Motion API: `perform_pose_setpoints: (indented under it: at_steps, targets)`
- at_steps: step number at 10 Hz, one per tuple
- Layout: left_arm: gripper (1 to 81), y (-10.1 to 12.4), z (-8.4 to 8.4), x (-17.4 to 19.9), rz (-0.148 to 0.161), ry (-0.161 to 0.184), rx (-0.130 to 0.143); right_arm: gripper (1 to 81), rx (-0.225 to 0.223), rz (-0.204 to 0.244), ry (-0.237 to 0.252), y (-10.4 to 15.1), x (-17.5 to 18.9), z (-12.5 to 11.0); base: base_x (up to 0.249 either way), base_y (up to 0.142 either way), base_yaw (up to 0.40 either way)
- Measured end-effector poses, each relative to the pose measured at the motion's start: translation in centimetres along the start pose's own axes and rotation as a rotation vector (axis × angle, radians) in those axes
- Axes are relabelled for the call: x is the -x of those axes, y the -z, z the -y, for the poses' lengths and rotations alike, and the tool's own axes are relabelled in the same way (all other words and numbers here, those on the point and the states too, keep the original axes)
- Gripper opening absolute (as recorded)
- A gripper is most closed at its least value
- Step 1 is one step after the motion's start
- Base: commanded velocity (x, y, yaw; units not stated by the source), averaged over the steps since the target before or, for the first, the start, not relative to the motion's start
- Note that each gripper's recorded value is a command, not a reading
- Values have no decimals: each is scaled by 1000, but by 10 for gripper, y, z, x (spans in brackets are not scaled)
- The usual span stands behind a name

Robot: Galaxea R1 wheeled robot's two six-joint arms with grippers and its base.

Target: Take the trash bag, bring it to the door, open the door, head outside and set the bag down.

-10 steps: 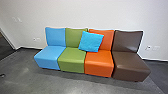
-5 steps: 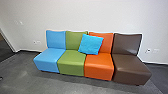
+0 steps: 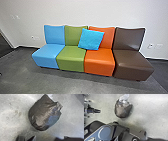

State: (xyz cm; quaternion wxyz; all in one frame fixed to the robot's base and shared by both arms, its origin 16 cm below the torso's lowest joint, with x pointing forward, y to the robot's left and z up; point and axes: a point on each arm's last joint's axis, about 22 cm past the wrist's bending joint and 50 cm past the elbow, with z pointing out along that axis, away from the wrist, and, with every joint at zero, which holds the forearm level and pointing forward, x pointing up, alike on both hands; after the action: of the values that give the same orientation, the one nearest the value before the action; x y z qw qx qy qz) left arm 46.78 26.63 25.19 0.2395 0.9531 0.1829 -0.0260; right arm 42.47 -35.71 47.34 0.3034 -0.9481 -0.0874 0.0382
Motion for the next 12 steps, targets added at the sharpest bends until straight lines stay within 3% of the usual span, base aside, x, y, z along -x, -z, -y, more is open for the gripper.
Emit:
perform_pose_setpoints:
  at_steps: [2, 4, 6, 8, 10, 12]
  targets:
    - [811, -29, 11, 0, 28, 19, -4, 811, 10, 25, -38, 5, -13, -23, 0, 0, 0]
    - [811, -58, 6, -17, 34, 21, 9, 811, 4, 33, -57, 2, -28, -38, 0, 0, 0]
    - [811, -92, -1, -25, 49, 19, 22, 811, -29, 58, -56, -9, -36, -38, 0, 0, 0]
    - [811, -119, 8, -25, 65, 30, 12, 811, -53, 88, -50, -21, -37, -39, 0, 0, 0]
    - [811, -135, 7, -41, 36, 21, 13, 811, -80, 70, -28, -21, -48, -29, 0, 0, 0]
    - [811, -155, -10, -51, 23, -2, 39, 811, -95, 70, 8, -29, -47, -24, 0, 0, 0]
